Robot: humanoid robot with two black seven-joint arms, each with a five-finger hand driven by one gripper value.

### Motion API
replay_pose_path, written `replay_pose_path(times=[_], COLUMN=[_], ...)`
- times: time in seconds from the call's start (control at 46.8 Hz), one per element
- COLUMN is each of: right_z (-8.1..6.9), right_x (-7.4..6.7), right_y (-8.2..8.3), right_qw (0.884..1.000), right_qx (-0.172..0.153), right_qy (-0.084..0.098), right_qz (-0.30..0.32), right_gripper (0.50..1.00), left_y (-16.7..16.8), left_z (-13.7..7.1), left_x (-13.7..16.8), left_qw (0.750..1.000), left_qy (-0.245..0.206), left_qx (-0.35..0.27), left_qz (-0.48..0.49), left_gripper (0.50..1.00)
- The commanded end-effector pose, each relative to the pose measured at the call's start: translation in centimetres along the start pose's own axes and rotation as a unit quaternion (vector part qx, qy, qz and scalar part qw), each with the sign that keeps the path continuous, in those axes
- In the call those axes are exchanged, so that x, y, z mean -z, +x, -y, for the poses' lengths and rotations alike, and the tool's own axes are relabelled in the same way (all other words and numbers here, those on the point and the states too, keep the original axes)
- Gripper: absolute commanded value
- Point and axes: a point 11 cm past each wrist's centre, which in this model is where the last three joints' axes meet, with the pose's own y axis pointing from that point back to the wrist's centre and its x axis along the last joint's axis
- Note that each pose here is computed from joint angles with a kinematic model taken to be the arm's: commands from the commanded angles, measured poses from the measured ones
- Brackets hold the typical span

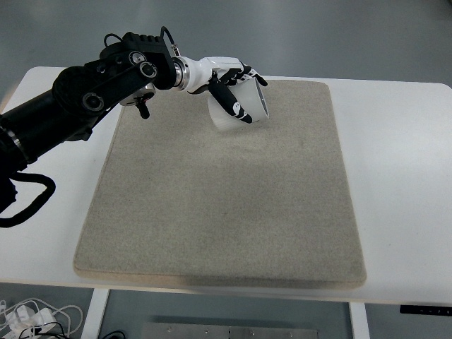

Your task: Upright white cup

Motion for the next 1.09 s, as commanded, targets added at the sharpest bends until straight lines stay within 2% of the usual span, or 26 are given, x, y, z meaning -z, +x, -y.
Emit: replay_pose_path(times=[0.0, 0.192, 0.363, 0.855, 0.962, 1.068], right_z=[0.0, 0.0, 0.0, 0.0, 0.0, 0.0], right_x=[0.0, 0.0, 0.0, 0.0, 0.0, 0.0], right_y=[0.0, 0.0, 0.0, 0.0, 0.0, 0.0], right_qw=[1.000, 1.000, 1.000, 1.000, 1.000, 1.000], right_qx=[0.000, 0.000, 0.000, 0.000, 0.000, 0.000], right_qy=[0.000, 0.000, 0.000, 0.000, 0.000, 0.000], right_qz=[0.000, 0.000, 0.000, 0.000, 0.000, 0.000], right_gripper=[0.952, 0.952, 0.952, 0.952, 0.952, 0.952], left_y=[1.0, 3.0, 3.5, 1.8, 1.6, 0.3], left_z=[-0.3, -0.8, -1.2, -2.4, -2.9, -2.4], left_x=[0.1, 1.5, 2.8, 6.8, 7.3, 8.3], left_qw=[0.998, 0.987, 0.968, 0.906, 0.893, 0.894], left_qy=[-0.033, -0.092, -0.148, -0.287, -0.313, -0.304], left_qx=[-0.007, -0.045, -0.067, -0.119, -0.133, -0.132], left_qz=[-0.050, -0.121, -0.193, -0.287, -0.293, -0.302], left_gripper=[0.555, 0.525, 0.525, 0.531, 0.536, 0.553])
